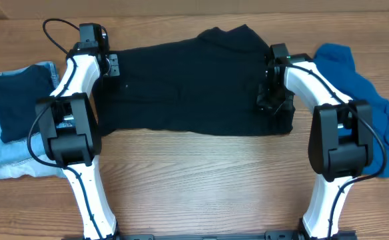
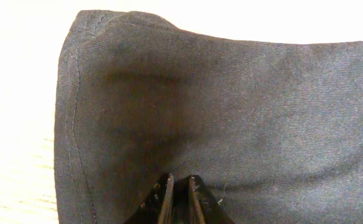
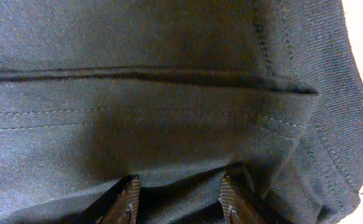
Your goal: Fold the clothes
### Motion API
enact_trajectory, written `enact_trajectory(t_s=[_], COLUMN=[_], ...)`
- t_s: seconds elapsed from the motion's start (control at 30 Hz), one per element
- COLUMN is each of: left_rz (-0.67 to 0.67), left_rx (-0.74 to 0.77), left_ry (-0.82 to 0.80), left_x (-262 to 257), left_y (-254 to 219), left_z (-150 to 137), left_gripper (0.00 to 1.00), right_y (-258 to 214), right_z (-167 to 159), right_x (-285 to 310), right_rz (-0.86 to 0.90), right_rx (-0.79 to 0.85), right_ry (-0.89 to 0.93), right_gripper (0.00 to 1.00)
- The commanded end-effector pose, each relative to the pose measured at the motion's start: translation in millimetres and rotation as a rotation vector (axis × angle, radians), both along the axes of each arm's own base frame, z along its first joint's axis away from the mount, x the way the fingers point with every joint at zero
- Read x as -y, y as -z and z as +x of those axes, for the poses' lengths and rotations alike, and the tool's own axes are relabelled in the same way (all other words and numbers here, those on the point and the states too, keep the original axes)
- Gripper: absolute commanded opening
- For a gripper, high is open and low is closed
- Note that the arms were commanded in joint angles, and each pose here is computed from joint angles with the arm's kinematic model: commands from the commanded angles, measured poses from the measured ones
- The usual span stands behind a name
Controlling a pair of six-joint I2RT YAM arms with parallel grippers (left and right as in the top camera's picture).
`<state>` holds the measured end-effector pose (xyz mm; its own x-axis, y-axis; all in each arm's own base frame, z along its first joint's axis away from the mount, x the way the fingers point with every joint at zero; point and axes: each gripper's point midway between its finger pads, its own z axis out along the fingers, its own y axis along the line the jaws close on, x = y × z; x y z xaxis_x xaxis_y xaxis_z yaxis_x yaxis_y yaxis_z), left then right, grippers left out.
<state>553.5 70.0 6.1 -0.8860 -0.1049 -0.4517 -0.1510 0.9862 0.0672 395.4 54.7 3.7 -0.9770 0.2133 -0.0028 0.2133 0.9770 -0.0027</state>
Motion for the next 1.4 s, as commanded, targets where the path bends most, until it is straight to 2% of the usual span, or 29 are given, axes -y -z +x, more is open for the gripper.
enact_trajectory(t_s=[0.0, 0.1, 0.27, 0.37, 0.4, 0.47, 0.53, 0.57, 0.63, 0.73, 0.97, 1.1, 1.17, 1.37], left_rz=[0.045, 0.049, 0.056, 0.029, 0.031, 0.061, 0.057, 0.030, -0.056, -0.147, -0.119, -0.113, -0.106, -0.071], left_rx=[-0.094, -0.082, -0.072, -0.066, -0.061, -0.064, -0.184, -0.220, -0.275, -0.291, -0.330, -0.360, -0.370, -0.381], left_ry=[0.009, 0.017, 0.067, 0.079, 0.080, 0.106, 0.228, 0.256, 0.302, 0.410, 0.499, 0.565, 0.600, 0.584], left_x=[-14.5, -16.6, -14.8, -9.7, -9.7, -11.7, -2.2, 3.6, 17.8, 35.0, 33.7, 34.9, 34.9, 22.9], left_y=[37.7, 28.6, 12.3, -18.5, -29.9, -59.5, -76.6, -78.2, -76.1, -68.3, -48.3, -39.5, -36.5, -35.7], left_z=[-17.3, -11.5, -2.7, 0.0, -0.4, -6.8, -42.7, -54.0, -71.7, -81.0, -91.6, -100.8, -104.2, -104.4], left_gripper=[0.14, 0.15, 0.22, 0.26, 0.30, 0.44, 0.58, 0.60, 0.60, 0.61, 0.61, 0.59, 0.54, 0.56], right_y=[20.9, 22.2, 22.2, 22.1, 22.1, 22.0, 22.0, 22.0, 22.2, 22.0, 21.8, 21.9, 21.9, 21.9], right_z=[-19.8, -20.9, -21.1, -20.9, -21.0, -21.9, -22.3, -22.0, -20.3, -21.9, -24.4, -24.2, -23.7, -23.8], right_x=[6.5, 6.7, 6.7, 8.7, 8.6, 8.9, 8.9, 8.8, 8.6, 8.7, 9.1, 9.1, 9.0, 9.0], right_rz=[-0.018, -0.019, -0.019, -0.030, -0.029, -0.030, -0.030, -0.030, -0.029, -0.029, -0.031, -0.031, -0.030, -0.030], right_rx=[-0.067, -0.069, -0.070, -0.069, -0.069, -0.073, -0.075, -0.074, -0.066, -0.073, -0.083, -0.082, -0.081, -0.081], right_ry=[0.002, 0.002, 0.002, 0.000, -0.011, -0.021, -0.021, -0.021, -0.021, -0.021, -0.021, -0.021, -0.021, -0.021], right_gripper=[0.47, 0.47, 0.47, 0.47, 0.47, 0.48, 0.48, 0.48, 0.48, 0.48, 0.48, 0.48, 0.48, 0.49])
